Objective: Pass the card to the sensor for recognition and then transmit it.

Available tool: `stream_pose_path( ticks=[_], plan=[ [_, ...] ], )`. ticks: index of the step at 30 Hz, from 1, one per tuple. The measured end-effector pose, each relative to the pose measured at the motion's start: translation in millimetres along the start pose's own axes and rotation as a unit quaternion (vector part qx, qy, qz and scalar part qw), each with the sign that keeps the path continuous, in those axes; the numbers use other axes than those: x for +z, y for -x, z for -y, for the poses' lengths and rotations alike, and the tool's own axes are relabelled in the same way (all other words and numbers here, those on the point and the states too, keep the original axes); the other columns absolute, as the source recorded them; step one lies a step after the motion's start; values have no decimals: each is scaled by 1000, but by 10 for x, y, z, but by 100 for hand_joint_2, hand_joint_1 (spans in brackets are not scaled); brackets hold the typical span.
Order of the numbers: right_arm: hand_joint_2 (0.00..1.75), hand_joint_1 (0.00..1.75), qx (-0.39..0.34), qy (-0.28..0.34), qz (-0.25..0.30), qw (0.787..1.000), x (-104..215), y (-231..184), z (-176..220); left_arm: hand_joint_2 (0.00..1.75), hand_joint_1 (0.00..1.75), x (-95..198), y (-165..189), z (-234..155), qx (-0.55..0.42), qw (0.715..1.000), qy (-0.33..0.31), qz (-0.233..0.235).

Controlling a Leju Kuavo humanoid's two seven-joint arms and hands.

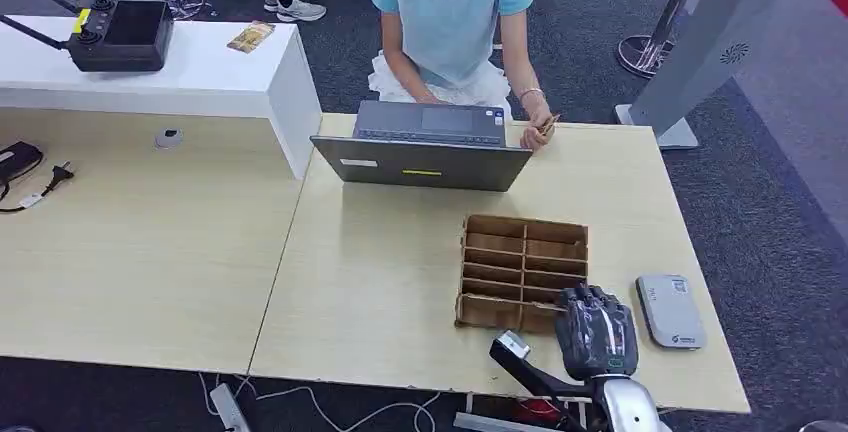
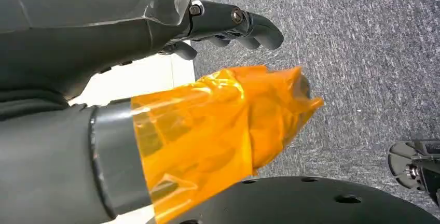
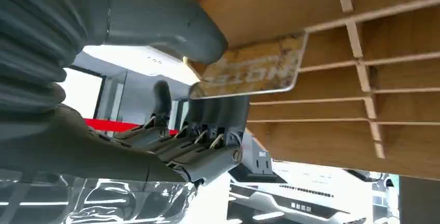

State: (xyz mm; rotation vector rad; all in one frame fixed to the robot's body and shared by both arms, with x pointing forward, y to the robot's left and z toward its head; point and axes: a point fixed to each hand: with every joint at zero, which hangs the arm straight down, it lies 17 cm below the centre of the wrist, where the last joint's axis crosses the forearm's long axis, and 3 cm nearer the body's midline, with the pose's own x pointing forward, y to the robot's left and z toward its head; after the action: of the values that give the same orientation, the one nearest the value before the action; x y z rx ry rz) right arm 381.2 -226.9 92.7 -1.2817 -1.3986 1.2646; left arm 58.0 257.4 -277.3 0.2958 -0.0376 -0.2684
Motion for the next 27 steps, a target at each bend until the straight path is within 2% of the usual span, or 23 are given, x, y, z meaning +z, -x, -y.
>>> stream_pose_path(
  ticks=[5, 11, 16, 18, 27],
  plan=[
    [175, 129, -7, 9, 4, 1000, -8, -30, 39, 0, 0, 0, -5, -3, 0, 1000, -1, 1],
    [175, 140, -10, 13, 6, 1000, -12, -50, 56, 0, 0, -1, -5, -3, 2, 1000, -1, 2],
    [175, 141, -15, 25, 8, 1000, -20, -71, 102, 0, 0, -2, -3, -6, 2, 1000, -1, 2],
    [175, 148, -21, 30, 11, 999, -23, -88, 128, 0, 0, -2, -4, -8, 3, 1000, -2, 2],
    [175, 154, -55, 53, 19, 997, -30, -158, 254, 0, 0, -4, -3, -16, 4, 1000, -4, 3]
  ],
)
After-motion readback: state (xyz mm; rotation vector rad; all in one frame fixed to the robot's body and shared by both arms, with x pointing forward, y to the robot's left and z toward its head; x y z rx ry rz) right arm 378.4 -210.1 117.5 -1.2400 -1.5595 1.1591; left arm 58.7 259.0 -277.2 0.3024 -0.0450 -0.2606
